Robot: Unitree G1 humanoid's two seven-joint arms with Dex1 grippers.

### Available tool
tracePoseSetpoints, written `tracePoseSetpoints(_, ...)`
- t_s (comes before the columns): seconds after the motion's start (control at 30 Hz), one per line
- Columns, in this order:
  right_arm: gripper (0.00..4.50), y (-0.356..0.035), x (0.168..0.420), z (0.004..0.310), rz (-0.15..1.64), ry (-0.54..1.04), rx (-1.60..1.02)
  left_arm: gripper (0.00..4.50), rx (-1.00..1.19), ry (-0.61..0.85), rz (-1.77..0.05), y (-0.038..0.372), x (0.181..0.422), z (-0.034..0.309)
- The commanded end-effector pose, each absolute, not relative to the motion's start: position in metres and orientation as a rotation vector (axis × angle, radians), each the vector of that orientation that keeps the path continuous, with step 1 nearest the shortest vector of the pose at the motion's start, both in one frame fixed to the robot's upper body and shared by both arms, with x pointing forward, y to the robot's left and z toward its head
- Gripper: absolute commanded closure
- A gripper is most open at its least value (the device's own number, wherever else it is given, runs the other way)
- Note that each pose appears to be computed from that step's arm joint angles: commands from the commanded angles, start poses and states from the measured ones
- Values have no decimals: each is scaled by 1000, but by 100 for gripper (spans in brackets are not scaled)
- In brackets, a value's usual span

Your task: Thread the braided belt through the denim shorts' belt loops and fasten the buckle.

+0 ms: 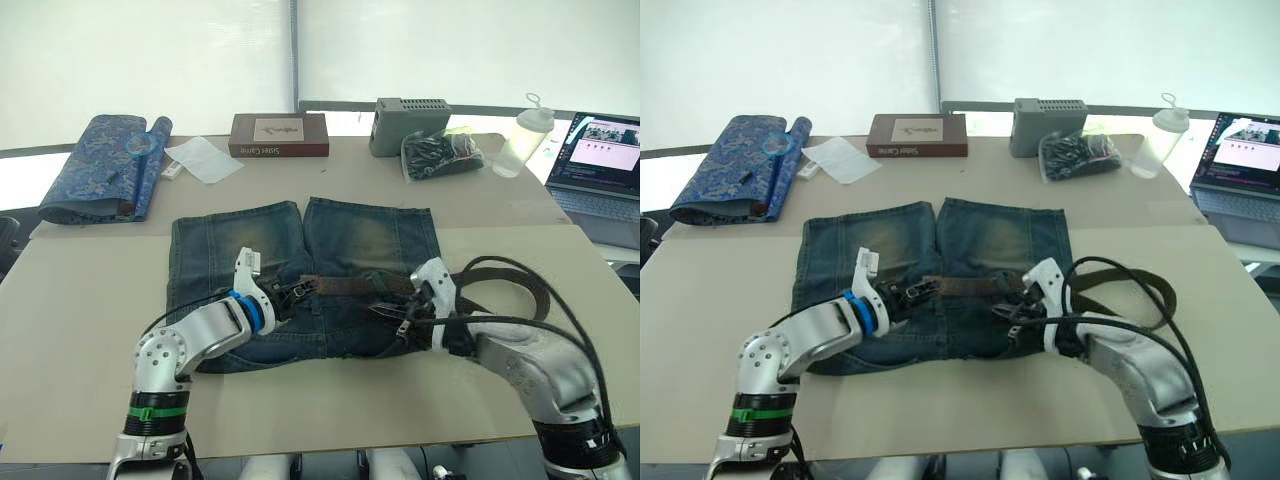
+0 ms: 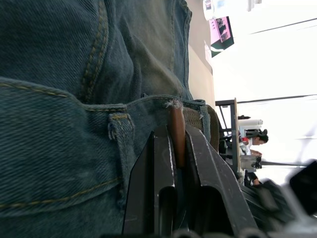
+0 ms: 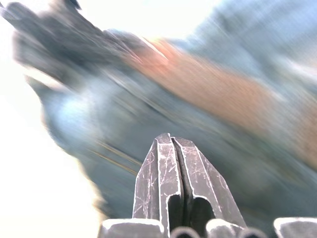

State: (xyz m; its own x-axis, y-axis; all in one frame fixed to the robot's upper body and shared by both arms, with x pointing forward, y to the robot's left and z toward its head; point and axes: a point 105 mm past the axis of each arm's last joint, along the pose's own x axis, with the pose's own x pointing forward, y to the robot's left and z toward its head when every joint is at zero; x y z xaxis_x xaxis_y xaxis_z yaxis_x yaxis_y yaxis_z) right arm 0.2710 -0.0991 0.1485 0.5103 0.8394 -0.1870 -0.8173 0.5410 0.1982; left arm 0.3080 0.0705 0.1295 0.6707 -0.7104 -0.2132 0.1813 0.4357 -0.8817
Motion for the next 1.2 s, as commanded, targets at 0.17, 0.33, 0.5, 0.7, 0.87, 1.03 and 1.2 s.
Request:
tracePoseSetpoints(0.17,447,-140,297,125,740,360,-207,450,-982,572,-591,72,313,138)
tracePoseSetpoints(0.33,447,-157,320,124,599,360,-184,450,-964,566,-596,78,310,141)
tracePoseSetpoints(0.5,447,-164,327,119,561,401,-131,450,-912,576,-582,85,302,137)
tracePoseSetpoints(0.7,447,-169,331,106,536,469,-67,450,-910,542,-549,102,295,145)
tracePoseSetpoints(0.87,447,-171,328,102,544,506,-79,450,-950,492,-512,115,295,155)
tracePoseSetpoints(1.03,447,-178,332,101,517,514,-71,450,-979,442,-504,134,288,167)
tracePoseSetpoints(1.2,447,-179,334,101,511,516,-68,450,-982,430,-441,158,283,162)
